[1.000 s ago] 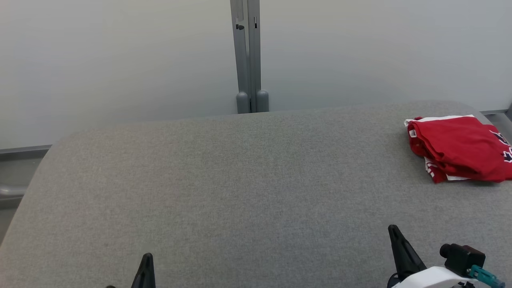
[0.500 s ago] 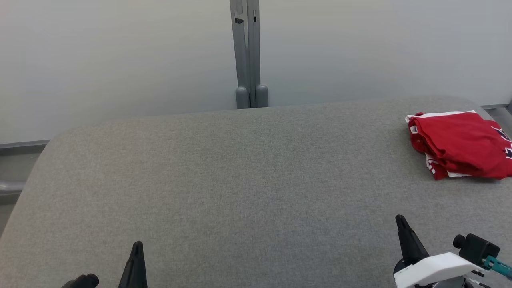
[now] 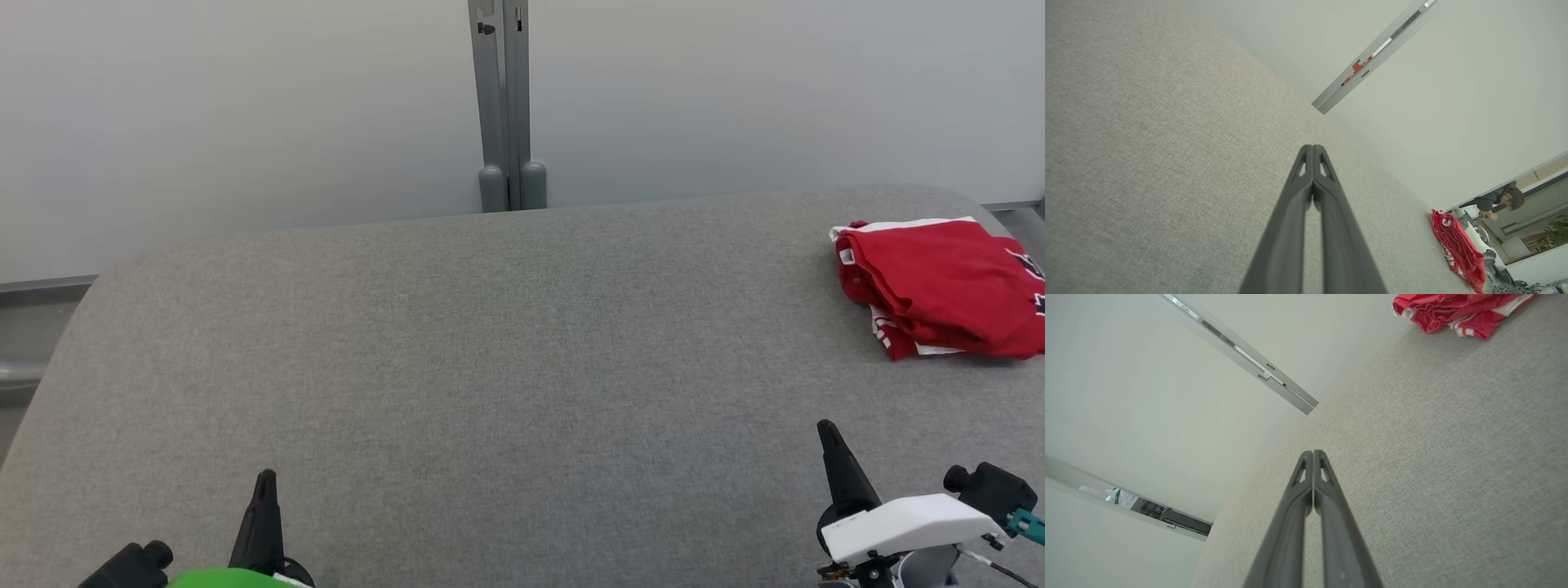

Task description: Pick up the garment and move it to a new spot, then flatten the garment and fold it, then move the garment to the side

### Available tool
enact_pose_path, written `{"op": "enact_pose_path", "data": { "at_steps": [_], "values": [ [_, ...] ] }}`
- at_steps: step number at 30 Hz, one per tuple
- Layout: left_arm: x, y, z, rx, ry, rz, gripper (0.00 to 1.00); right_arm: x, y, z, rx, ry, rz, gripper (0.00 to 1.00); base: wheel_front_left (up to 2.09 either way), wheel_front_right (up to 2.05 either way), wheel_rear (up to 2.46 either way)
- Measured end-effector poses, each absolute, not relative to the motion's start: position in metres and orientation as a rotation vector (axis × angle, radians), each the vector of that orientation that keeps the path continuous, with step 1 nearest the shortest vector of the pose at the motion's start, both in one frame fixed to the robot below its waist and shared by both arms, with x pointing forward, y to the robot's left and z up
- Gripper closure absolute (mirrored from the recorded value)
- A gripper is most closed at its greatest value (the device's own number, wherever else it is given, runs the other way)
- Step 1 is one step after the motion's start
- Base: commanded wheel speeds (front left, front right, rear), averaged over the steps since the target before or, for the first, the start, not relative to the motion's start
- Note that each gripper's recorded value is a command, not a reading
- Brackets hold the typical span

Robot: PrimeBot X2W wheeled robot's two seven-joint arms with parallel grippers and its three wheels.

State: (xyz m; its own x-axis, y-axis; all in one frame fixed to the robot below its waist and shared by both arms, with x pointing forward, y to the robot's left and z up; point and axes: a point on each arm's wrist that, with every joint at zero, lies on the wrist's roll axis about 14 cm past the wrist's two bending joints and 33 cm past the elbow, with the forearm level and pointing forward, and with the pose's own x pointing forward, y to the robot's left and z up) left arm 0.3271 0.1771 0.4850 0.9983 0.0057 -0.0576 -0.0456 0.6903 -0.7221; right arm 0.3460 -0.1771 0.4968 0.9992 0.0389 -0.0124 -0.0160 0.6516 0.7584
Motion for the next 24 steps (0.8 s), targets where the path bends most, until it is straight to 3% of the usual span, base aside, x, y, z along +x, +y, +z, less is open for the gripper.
{"op": "enact_pose_path", "data": {
  "at_steps": [24],
  "values": [
    [0.348, 0.186, 0.490, -1.094, 0.052, 0.040, 1.00, 0.361, -0.187, 0.500, 1.123, 0.031, 0.001, 1.00, 0.00, 0.00, 0.00]
  ]
}}
